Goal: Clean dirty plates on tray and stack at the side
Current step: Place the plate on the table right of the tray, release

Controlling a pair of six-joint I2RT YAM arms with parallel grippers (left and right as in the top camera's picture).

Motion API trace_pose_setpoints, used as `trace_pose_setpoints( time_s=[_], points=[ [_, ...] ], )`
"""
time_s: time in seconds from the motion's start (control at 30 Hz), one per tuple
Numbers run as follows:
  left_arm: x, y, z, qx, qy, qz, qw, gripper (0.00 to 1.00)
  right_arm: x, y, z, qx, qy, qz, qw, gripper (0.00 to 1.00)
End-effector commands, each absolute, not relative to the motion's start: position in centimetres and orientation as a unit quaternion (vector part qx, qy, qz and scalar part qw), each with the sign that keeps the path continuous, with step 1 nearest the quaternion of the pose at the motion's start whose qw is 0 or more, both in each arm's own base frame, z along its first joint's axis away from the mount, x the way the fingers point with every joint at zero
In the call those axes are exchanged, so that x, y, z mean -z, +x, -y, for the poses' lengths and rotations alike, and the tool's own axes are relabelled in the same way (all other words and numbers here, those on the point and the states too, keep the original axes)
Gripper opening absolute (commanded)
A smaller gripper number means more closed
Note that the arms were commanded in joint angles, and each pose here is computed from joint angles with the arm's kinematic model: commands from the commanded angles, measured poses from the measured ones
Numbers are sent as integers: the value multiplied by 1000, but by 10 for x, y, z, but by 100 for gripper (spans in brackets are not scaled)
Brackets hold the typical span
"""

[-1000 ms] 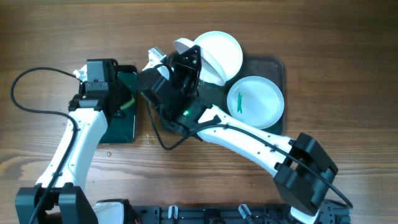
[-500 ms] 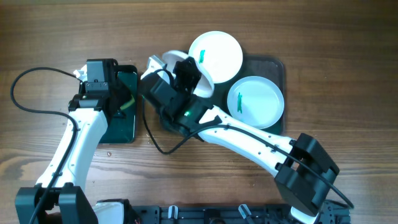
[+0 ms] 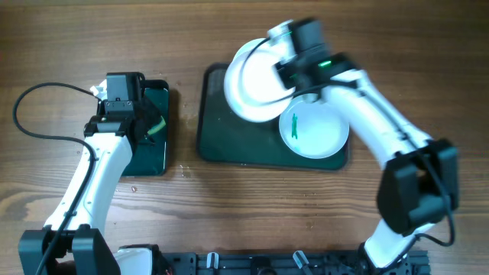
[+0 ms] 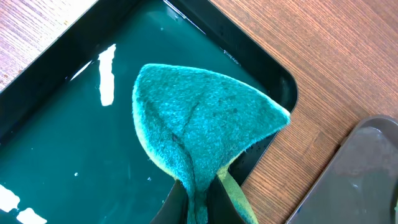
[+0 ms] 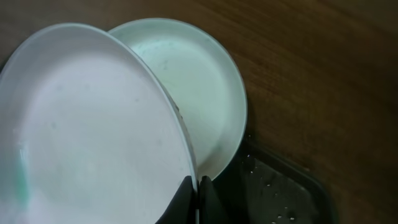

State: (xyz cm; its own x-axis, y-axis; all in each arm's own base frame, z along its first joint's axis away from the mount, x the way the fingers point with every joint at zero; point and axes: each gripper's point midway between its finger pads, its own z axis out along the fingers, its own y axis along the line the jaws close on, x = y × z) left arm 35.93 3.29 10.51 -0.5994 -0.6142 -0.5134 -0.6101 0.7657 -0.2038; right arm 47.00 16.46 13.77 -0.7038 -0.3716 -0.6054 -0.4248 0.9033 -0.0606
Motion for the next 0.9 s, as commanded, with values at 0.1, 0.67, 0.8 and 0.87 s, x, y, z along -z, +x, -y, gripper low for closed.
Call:
trace_pose_setpoints(
  time_s=[0.1, 0.67, 0.8, 0.87],
  points=[
    [-107, 360, -34, 5, -344, -892, 292, 4, -196, 485, -68, -276, -33, -901, 334, 4],
    [-107, 360, -34, 5, -344, -892, 292, 4, -51, 439, 184, -65, 335, -908, 242, 4],
    [-107, 360, -34, 5, -344, -892, 292, 4, -41, 438, 184, -64, 337, -910, 232, 56],
    [-107, 360, -34, 6, -344, -892, 292, 4, -47, 437, 183, -62, 329, -913, 233, 59]
  ],
)
